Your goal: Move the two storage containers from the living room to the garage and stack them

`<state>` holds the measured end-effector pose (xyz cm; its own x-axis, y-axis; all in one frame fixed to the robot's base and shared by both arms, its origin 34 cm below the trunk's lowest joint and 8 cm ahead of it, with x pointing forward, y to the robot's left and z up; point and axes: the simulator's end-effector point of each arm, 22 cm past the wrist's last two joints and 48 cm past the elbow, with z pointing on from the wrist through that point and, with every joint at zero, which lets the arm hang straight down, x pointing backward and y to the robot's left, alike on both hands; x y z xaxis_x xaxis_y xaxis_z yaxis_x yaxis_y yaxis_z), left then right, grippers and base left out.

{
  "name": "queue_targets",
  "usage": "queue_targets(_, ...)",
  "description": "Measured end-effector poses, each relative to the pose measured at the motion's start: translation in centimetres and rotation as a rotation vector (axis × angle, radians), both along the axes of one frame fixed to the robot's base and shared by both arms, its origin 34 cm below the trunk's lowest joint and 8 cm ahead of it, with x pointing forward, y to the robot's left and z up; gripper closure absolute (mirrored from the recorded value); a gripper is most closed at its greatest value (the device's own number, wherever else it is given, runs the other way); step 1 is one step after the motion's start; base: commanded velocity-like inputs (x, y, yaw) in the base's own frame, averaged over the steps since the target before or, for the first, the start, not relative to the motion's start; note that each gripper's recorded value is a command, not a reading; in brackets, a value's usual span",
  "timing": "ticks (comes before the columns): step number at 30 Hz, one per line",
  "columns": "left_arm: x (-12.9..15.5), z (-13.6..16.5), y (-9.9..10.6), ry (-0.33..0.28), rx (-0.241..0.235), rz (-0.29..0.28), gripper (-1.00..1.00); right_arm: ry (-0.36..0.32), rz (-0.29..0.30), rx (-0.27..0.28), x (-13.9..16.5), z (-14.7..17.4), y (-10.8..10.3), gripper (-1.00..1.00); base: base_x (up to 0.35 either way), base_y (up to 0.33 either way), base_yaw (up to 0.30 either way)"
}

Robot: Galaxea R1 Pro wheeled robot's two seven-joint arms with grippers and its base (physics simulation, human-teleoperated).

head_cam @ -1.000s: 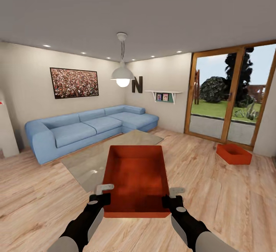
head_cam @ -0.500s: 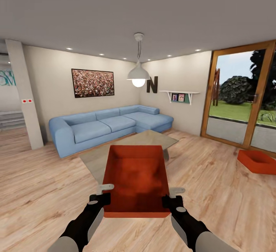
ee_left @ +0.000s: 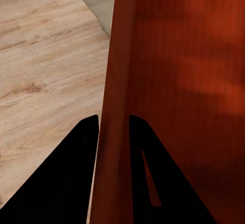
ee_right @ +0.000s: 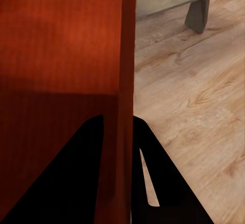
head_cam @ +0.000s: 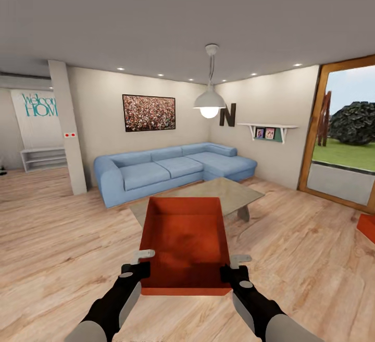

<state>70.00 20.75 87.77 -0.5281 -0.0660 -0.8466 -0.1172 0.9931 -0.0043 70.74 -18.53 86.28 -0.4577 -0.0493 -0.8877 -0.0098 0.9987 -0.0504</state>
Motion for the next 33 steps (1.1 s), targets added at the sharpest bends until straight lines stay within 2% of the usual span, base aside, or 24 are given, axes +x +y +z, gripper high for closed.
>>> queue_targets(33, 0.0, 0.06, -0.08, -0.001, 0.002, 0.002, 1.0, -0.001, 0.002, 0.001, 0.03, 0.03, -0.07, 1.0, 0.0, 0.0, 0.27)
